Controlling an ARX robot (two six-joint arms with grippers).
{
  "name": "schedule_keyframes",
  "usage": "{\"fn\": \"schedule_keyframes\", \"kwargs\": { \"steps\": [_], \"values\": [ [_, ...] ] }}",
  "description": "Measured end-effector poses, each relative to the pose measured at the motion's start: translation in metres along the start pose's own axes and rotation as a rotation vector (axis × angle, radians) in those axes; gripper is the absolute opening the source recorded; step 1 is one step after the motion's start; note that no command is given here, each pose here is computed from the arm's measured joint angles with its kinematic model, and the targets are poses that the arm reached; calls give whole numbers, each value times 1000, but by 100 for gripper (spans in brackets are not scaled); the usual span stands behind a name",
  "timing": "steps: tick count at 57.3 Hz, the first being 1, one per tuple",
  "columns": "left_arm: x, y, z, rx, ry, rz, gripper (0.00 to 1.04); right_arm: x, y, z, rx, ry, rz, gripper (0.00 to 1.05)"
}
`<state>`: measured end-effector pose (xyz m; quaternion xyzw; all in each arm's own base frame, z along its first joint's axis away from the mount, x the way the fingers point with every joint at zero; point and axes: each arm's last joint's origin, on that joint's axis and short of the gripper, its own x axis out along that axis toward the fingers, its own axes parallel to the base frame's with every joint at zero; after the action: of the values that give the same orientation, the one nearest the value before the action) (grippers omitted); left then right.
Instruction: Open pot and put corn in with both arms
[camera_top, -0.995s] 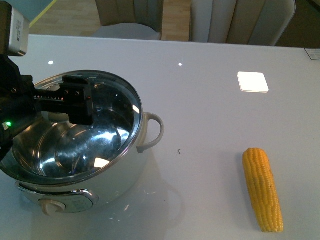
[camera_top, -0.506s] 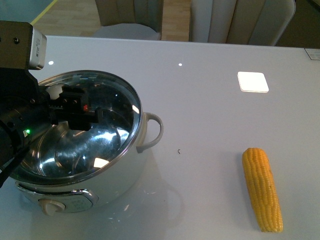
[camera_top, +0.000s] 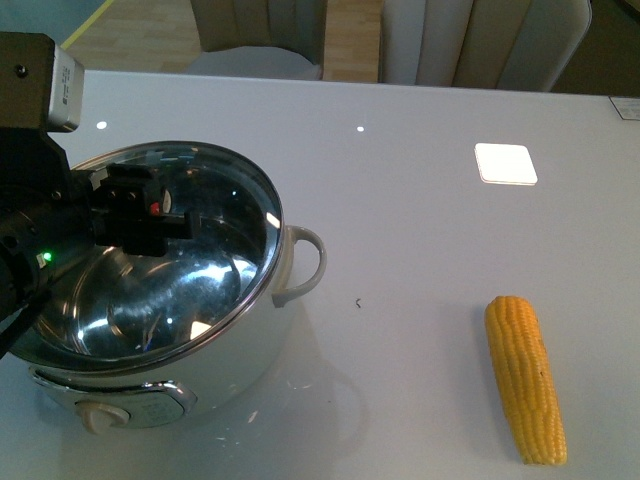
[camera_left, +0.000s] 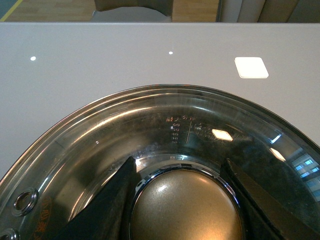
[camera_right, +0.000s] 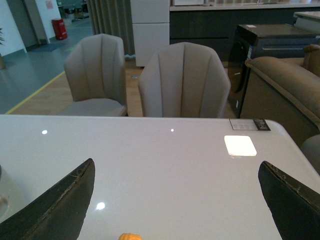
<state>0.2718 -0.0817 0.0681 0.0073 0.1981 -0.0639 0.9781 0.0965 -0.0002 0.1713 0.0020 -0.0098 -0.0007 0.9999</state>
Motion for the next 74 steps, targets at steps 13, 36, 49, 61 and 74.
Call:
{"fn": "schedule_keyframes", "kwargs": {
  "steps": [13, 36, 49, 61, 74],
  "values": [
    [-13, 5, 24, -15, -40, 16, 44, 0, 0, 0, 0, 0, 0, 96],
    [-53, 70, 82, -59, -231, 134, 44, 0, 0, 0, 0, 0, 0, 96],
    [-79, 173, 50, -93, -223, 384, 44, 0, 0, 0, 0, 0, 0, 96],
    [-91, 227, -3, -134, -138, 523, 44, 0, 0, 0, 0, 0, 0, 96],
    [-79, 237, -43, -159, -71, 508, 44, 0, 0, 0, 0, 0, 0, 96]
  ]
}}
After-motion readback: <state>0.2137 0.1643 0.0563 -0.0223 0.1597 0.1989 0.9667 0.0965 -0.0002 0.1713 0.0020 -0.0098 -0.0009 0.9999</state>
